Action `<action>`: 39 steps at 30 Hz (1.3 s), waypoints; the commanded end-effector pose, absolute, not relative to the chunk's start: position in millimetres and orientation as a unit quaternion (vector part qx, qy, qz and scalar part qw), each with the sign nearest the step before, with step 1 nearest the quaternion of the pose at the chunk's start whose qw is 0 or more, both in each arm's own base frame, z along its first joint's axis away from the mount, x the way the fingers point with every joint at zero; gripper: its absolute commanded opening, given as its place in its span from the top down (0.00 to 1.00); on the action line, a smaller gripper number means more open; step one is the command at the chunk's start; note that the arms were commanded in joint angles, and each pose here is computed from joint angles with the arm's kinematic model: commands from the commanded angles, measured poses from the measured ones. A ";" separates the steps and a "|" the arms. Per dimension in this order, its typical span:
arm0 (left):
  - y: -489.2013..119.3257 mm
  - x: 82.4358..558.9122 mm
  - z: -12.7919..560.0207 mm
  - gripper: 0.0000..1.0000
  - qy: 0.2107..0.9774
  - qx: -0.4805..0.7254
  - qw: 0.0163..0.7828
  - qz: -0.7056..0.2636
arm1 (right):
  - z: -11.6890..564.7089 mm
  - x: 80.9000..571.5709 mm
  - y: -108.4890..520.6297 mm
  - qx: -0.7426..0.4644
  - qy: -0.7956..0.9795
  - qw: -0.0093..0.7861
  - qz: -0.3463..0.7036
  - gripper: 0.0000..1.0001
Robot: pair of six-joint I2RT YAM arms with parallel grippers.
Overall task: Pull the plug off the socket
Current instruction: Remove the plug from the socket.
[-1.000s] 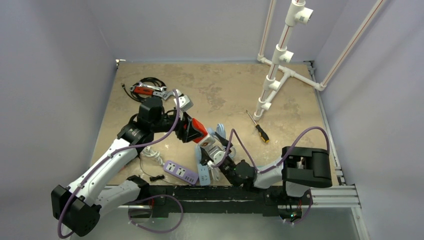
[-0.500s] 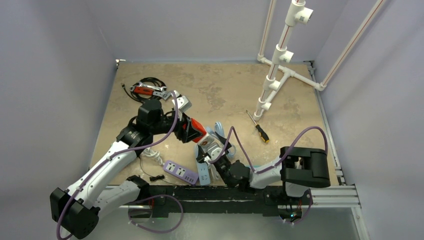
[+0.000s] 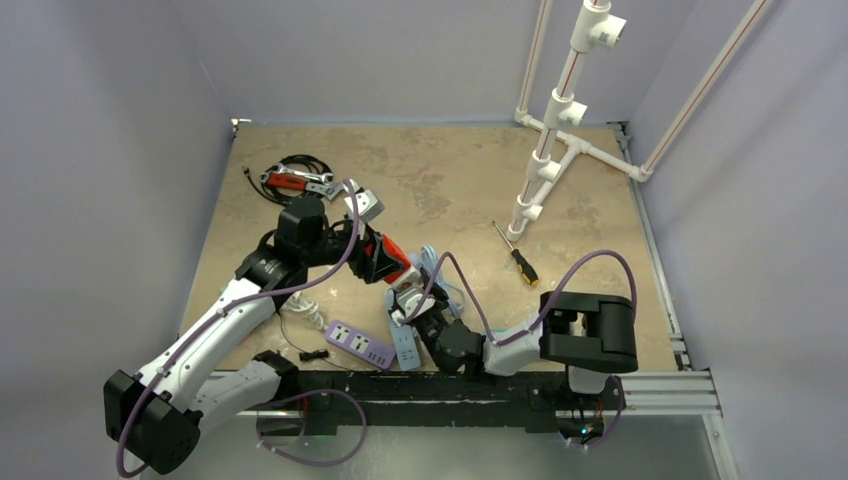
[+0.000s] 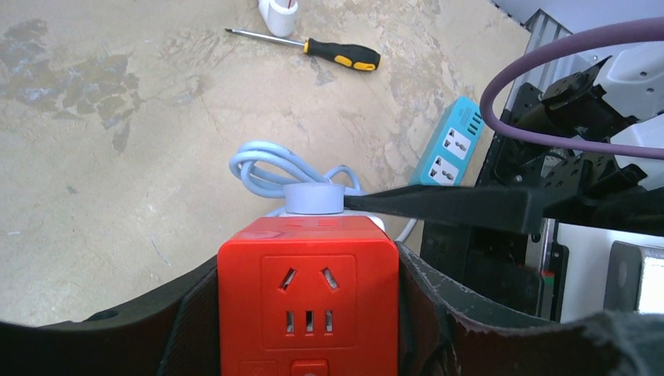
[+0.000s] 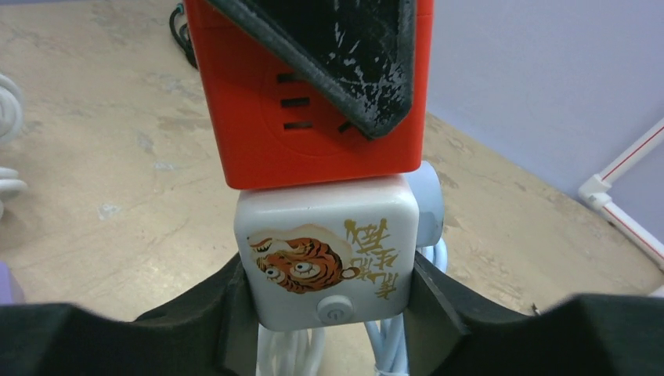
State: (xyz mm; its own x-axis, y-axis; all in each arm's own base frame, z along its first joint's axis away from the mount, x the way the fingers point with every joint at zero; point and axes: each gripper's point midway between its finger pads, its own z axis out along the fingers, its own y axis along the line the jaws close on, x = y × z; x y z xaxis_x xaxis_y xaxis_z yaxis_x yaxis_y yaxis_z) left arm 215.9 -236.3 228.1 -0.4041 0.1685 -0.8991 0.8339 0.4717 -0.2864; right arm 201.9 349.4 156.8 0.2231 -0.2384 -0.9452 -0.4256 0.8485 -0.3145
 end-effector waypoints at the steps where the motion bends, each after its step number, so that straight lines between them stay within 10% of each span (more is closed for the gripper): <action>1: -254.1 207.6 265.1 1.00 0.681 0.373 0.455 -0.436 | 174.4 202.8 358.6 -0.250 0.609 0.749 0.073 0.85; 3: -251.9 212.5 262.3 1.00 0.690 0.369 0.457 -0.423 | 175.4 203.1 351.0 -0.250 0.607 0.752 0.066 1.00; 39: -216.2 274.8 256.3 1.00 0.747 0.259 0.512 -0.337 | 185.6 223.7 317.7 -0.278 0.639 0.704 0.134 1.00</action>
